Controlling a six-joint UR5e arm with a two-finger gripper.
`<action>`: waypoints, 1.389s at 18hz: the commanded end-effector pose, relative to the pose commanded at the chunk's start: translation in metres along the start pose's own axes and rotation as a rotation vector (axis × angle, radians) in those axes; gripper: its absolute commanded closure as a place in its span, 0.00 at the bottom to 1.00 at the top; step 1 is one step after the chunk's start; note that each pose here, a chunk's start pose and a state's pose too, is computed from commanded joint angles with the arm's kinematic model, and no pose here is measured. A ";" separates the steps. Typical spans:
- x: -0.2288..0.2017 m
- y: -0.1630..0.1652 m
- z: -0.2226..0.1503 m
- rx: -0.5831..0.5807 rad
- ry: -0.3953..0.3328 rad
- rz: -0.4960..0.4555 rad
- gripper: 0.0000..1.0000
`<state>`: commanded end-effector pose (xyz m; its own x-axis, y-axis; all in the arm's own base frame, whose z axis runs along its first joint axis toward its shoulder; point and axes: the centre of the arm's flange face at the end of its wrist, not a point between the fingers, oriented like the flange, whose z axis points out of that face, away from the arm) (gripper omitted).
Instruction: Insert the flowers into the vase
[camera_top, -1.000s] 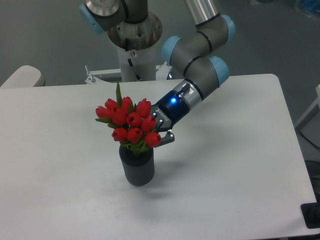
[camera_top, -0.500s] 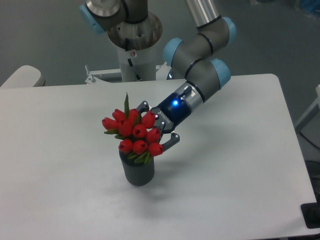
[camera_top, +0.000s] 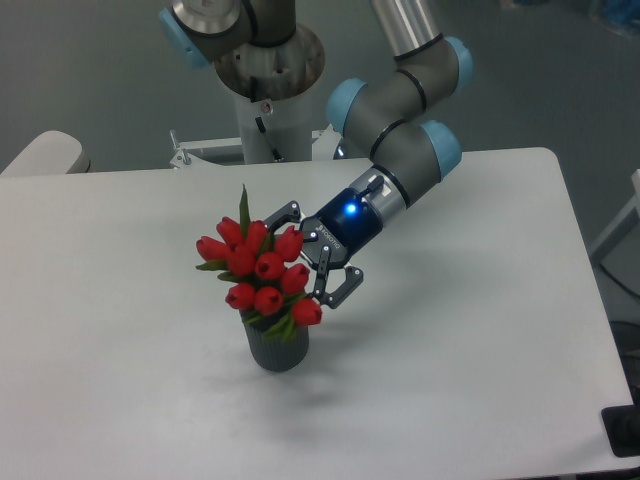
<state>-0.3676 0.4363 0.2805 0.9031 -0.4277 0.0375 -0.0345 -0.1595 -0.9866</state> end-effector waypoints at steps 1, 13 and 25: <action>0.000 0.000 -0.001 0.000 -0.002 0.000 0.05; -0.007 -0.019 -0.044 -0.163 -0.099 0.065 0.00; -0.093 -0.132 -0.109 -0.652 -0.386 0.173 0.00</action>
<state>-0.4932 0.4003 0.4245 0.9431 -0.1725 -0.2843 -0.3248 -0.6611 -0.6763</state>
